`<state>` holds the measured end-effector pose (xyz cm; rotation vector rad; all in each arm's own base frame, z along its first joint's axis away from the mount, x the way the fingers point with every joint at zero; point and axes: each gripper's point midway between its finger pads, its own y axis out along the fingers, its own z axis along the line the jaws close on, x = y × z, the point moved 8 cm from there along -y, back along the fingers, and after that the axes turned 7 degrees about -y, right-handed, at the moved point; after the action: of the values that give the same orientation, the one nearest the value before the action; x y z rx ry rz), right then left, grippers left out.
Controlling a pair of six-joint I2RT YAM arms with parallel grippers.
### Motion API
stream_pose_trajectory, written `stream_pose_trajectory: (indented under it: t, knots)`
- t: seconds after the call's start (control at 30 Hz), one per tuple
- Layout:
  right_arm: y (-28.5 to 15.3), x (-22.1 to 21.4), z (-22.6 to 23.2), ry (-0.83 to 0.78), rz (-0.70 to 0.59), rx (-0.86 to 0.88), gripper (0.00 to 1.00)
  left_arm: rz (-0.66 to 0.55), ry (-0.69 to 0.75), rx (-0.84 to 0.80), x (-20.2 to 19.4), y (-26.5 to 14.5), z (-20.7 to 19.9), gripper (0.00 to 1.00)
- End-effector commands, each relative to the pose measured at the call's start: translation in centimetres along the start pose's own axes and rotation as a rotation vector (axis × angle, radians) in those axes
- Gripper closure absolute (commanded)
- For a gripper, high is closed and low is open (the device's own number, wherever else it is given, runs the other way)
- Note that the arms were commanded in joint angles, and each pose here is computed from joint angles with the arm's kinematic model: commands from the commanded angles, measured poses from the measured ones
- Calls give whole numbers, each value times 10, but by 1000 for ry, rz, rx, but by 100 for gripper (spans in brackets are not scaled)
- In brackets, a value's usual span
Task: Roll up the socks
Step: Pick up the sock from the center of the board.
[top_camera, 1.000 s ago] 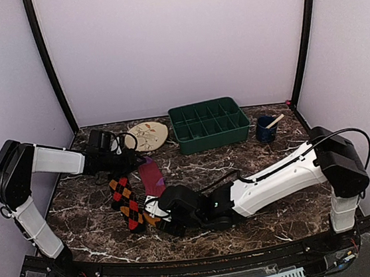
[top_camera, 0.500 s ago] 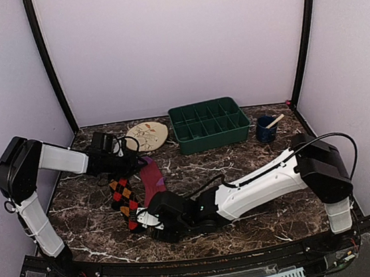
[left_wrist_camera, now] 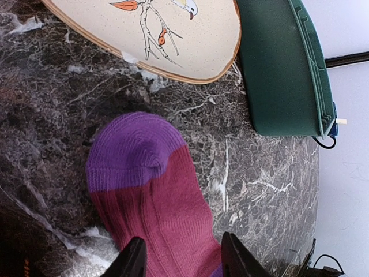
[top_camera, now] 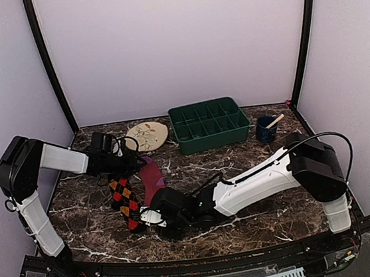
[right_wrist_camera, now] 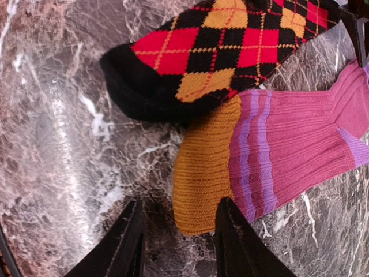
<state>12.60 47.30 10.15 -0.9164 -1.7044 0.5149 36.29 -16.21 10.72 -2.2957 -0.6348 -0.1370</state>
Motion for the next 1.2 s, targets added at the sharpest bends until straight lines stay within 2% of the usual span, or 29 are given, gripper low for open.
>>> stream_pose_trajectory:
  t: [0.0, 0.23, 0.57, 0.73, 1.17]
  knots:
    - [10, -1, 0, 0, 5, 35, 64, -13, -4, -35, 8, 0, -4, 54]
    - [17, -9, 2, -8, 35, 42, 66, -13, -10, -40, 9, 0, -3, 55]
    - [29, -26, -8, 41, 112, 77, 90, -9, -20, -46, 8, 0, -1, 55]
    - [20, -27, -15, 96, 94, 104, 100, -7, -12, -49, 7, -1, -1, 55]
    - [-26, -27, -28, 264, 22, 190, 100, 24, 85, -150, 0, -10, -21, 55]
